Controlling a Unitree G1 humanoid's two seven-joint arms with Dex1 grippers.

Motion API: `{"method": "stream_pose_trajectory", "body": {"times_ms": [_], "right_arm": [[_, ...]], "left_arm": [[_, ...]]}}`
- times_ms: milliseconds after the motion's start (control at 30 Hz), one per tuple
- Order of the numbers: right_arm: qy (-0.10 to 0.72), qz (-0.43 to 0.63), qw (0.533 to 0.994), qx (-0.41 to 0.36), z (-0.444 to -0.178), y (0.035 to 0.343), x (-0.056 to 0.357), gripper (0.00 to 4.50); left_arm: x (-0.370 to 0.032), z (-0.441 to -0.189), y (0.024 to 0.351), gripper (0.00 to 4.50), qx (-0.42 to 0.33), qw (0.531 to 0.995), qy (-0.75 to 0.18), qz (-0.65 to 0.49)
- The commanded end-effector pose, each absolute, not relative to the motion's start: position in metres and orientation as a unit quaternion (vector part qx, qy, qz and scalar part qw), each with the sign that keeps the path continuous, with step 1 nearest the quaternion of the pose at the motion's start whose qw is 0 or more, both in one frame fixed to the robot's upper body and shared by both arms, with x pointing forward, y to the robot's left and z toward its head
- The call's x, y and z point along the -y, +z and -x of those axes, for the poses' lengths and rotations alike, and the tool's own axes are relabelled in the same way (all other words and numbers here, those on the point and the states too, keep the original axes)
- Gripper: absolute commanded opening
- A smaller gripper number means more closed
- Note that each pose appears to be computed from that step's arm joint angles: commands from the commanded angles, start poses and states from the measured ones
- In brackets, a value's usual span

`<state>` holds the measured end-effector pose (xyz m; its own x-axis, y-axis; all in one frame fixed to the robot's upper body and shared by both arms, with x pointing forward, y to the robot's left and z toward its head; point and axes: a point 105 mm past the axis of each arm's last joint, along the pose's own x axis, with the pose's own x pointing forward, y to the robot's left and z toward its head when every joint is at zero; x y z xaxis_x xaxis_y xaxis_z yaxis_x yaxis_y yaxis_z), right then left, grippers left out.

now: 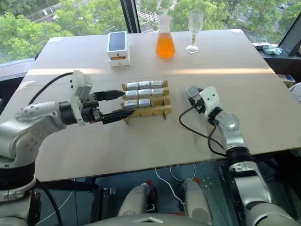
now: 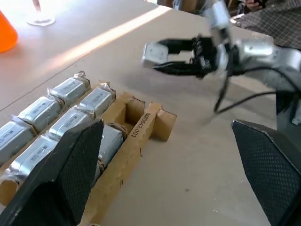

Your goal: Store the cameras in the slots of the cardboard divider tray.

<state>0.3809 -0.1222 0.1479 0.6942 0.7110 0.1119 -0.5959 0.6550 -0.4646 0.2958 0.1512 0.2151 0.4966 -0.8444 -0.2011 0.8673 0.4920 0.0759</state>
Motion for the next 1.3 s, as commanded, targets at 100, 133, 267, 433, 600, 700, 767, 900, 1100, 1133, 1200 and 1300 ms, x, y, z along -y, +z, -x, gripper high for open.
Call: {"method": "stream_pose_trajectory", "body": {"times_ms": [100, 133, 267, 433, 600, 700, 767, 900, 1100, 1133, 1200, 1300], "right_arm": [[0.506, 0.313, 0.765, 0.246, -0.335, 0.195, 0.072, 1.90], [0.519, 0.336, 0.744, 0.255, -0.329, 0.196, 0.066, 1.90], [0.527, 0.435, 0.664, 0.304, -0.315, 0.199, 0.050, 1.90], [0.518, 0.557, 0.548, 0.347, -0.307, 0.190, 0.040, 1.90], [0.511, 0.595, 0.504, 0.362, -0.306, 0.179, 0.037, 1.90], [0.503, 0.621, 0.477, 0.365, -0.307, 0.172, 0.033, 1.90], [0.508, 0.632, 0.460, 0.362, -0.307, 0.167, 0.031, 1.90], [0.496, 0.642, 0.445, 0.379, -0.309, 0.171, 0.026, 1.90], [0.482, 0.648, 0.443, 0.389, -0.313, 0.179, 0.027, 1.90], [0.483, 0.647, 0.444, 0.389, -0.314, 0.179, 0.026, 1.90], [0.483, 0.645, 0.447, 0.389, -0.316, 0.180, 0.025, 1.90], [0.485, 0.643, 0.448, 0.387, -0.318, 0.178, 0.025, 1.90]], "left_arm": [[-0.140, -0.316, 0.224, 4.50, -0.062, 0.826, -0.545, -0.127], [-0.136, -0.321, 0.226, 4.50, -0.059, 0.822, -0.553, -0.126], [-0.127, -0.334, 0.225, 4.50, -0.071, 0.797, -0.585, -0.132], [-0.124, -0.346, 0.216, 4.50, -0.104, 0.760, -0.618, -0.171], [-0.113, -0.345, 0.218, 4.50, -0.132, 0.708, -0.666, -0.193], [-0.106, -0.341, 0.219, 4.50, -0.146, 0.679, -0.691, -0.200], [-0.100, -0.336, 0.221, 4.50, -0.152, 0.661, -0.707, -0.200], [-0.098, -0.334, 0.214, 4.50, -0.173, 0.646, -0.711, -0.218], [-0.099, -0.335, 0.206, 4.50, -0.190, 0.635, -0.707, -0.246], [-0.099, -0.335, 0.205, 4.50, -0.191, 0.633, -0.707, -0.251], [-0.098, -0.335, 0.204, 4.50, -0.193, 0.631, -0.708, -0.253], [-0.097, -0.336, 0.203, 4.50, -0.191, 0.633, -0.707, -0.251]]}}
